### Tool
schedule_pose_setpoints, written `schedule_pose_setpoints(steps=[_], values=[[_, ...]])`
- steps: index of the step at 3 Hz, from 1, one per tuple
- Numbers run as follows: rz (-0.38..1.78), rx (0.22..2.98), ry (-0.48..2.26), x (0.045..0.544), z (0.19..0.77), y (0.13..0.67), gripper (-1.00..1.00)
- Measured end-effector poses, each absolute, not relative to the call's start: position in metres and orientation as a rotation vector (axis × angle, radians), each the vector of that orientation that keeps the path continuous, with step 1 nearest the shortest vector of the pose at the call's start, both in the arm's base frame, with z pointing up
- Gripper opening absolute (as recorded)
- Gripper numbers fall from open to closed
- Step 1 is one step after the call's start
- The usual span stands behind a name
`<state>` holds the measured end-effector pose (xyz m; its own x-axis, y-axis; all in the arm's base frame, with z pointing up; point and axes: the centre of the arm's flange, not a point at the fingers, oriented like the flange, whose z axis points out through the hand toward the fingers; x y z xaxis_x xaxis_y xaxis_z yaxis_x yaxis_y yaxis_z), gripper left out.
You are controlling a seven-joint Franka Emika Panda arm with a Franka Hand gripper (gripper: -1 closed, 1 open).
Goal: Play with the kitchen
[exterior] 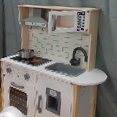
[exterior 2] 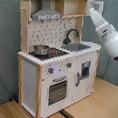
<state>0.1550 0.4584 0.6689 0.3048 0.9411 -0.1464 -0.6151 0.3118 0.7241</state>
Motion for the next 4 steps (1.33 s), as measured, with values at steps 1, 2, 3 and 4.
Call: schedule_pose_setpoints(steps=[1, 2, 3, 4], values=[[1.110, 0.667, 0.547, 0.141, 0.685, 0.447, 1.00], [1.102, 0.723, 0.470, 0.129, 0.696, 0.437, 1.00], [1.087, 0.803, 0.386, 0.121, 0.704, 0.425, 1.00], [1.064, 0.889, 0.320, 0.121, 0.709, 0.412, 1.00]])
